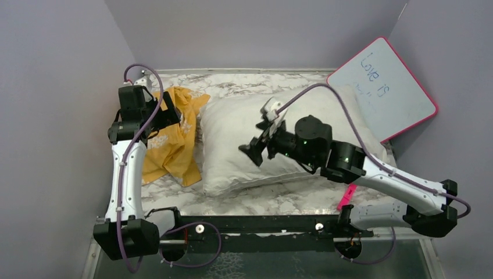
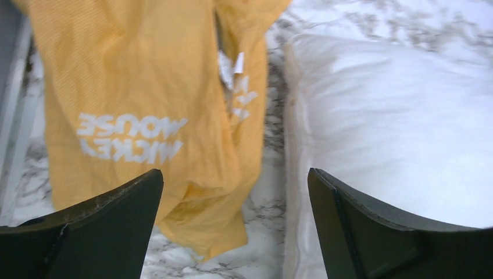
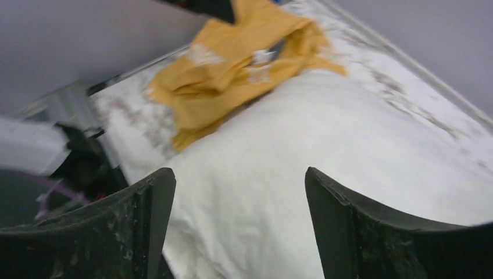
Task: Remove the pillowcase from the pillow
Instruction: Adjust the pillow at the center of the board.
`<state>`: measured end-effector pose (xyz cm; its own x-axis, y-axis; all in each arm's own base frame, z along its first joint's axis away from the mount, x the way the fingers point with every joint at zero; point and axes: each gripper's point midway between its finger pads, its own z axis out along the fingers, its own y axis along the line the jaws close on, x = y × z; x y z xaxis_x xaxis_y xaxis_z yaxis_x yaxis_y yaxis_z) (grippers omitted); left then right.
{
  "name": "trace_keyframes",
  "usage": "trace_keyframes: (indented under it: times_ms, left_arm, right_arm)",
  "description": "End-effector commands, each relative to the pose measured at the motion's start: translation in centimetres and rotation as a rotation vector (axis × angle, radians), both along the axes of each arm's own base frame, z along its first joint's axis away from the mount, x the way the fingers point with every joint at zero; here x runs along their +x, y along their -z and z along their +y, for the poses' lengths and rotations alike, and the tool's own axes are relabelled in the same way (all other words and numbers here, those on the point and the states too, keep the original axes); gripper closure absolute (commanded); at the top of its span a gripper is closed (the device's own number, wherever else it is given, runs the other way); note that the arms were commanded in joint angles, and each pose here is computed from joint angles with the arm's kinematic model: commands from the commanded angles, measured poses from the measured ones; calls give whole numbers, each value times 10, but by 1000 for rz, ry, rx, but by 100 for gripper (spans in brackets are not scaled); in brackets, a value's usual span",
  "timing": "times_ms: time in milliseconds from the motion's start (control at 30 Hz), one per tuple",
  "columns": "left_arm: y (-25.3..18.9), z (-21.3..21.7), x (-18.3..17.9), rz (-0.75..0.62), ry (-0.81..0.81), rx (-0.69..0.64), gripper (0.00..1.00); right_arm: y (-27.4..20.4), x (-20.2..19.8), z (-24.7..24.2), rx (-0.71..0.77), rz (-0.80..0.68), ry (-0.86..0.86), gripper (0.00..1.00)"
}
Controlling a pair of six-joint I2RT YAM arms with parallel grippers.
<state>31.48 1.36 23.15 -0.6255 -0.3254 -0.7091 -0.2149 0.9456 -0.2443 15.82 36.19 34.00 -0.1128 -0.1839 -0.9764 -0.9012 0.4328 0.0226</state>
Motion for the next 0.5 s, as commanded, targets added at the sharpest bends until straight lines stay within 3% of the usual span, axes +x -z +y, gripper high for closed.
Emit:
trace_keyframes:
  times_ms: [0, 167, 367, 467]
  left_arm:
    - [-38, -57, -2, -123, 221, -201, 3]
    - [-11, -113, -15, -79, 327, -281, 3]
    - [13, -165, -37, -42, 426, -375, 2]
    - [22, -173, -44, -30, 444, -387, 2]
  right_arm:
    - [8, 114, -121, -229, -53, 699, 12]
    - [42, 191, -244, -219, 277, 1009, 9]
    - [112, 212, -350, -205, 542, 1314, 6]
    - [146, 201, -359, -237, 664, 1322, 6]
